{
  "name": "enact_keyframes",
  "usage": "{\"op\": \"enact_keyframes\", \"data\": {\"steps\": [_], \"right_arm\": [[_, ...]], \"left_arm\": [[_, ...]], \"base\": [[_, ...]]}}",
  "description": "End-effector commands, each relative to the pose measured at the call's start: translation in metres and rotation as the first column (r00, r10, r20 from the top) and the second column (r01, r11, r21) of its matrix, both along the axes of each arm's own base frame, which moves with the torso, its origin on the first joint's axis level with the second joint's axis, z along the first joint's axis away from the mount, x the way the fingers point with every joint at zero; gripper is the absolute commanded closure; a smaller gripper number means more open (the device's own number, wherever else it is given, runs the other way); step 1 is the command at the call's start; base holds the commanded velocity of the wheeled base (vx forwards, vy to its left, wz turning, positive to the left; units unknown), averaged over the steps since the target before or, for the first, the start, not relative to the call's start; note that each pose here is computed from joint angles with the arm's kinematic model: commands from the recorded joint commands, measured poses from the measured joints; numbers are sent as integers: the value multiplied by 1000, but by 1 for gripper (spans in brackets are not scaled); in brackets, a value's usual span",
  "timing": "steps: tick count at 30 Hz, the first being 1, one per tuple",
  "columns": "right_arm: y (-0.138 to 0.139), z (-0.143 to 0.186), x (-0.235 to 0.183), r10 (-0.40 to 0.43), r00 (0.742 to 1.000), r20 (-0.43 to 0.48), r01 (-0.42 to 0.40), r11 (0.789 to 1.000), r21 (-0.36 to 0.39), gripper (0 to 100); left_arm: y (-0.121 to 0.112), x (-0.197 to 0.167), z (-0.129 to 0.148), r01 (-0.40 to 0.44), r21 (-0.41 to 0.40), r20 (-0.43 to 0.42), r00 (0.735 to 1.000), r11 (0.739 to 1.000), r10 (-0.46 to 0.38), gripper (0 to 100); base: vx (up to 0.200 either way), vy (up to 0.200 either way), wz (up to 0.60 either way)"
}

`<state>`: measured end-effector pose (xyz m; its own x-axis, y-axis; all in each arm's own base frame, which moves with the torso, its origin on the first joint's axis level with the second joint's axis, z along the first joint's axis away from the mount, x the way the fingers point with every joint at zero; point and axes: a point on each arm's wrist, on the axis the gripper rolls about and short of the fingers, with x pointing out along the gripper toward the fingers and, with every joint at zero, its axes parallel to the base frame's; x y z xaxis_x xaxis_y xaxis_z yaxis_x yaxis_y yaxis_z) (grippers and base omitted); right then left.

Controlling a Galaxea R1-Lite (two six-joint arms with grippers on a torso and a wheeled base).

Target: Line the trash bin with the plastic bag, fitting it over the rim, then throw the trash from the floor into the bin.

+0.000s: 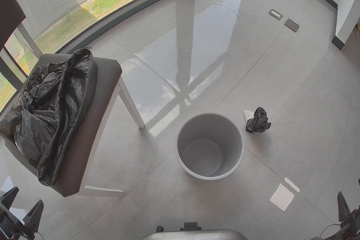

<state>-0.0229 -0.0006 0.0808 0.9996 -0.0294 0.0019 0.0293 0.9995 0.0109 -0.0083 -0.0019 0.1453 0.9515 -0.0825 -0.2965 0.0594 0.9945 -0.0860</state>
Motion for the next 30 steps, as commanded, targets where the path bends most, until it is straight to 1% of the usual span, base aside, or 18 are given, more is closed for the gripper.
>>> {"op": "enact_keyframes", "data": {"steps": [1, 2, 3, 4, 5, 7, 10, 13, 17, 26, 30], "right_arm": [[0, -5, 0, 0, 1000, -2, 0, 1000, -5, 0], [0, -5, 0, 0, 1000, -2, 0, 1000, -5, 0], [0, -5, 0, 0, 1000, -2, 0, 1000, -5, 0], [0, -5, 0, 0, 1000, -2, 0, 1000, -5, 0], [0, -5, 0, 0, 1000, -2, 0, 1000, -6, 0], [0, -5, 0, 0, 1000, -2, 0, 1000, -8, 0], [0, -5, 0, 0, 1000, -2, 0, 1000, -5, 0], [0, -5, 0, -1, 1000, -2, 1, 1000, -5, 0], [0, -5, 0, -4, 1000, -3, 4, 1000, -2, 0], [0, -5, 0, -7, 1000, -2, 7, 1000, 0, 0], [0, -5, 0, -9, 1000, -2, 9, 1000, -2, 0]], "left_arm": [[0, 47, 15, -11, 16, -232, 973, 1000, 15, 0], [0, 47, 15, -11, 16, -232, 973, 1000, 15, 0], [1, 57, 16, -23, 14, -262, 965, 1000, 26, 0], [1, 60, 16, -33, 14, -272, 962, 999, 35, 0], [3, 68, 16, -67, 14, -295, 953, 998, 69, 0], [7, 79, 15, -110, 13, -315, 943, 994, 109, 0], [14, 92, 12, -171, 9, -319, 933, 985, 165, 0], [16, 96, 12, -194, 6, -305, 934, 981, 186, 0], [18, 97, 14, -206, 4, -288, 937, 978, 199, 0], [18, 101, 7, -197, -1, -330, 926, 980, 185, 0], [17, 103, 7, -187, -66, -341, 927, 980, 154, 0]], "base": [[0, 0, 0], [0, 0, 0], [0, 0, 0], [0, 0, 0], [0, 0, 0], [0, 0, 0], [0, 0, 0], [0, 0, 0], [0, 0, 0], [0, 0, 0], [0, 0, 0]]}}
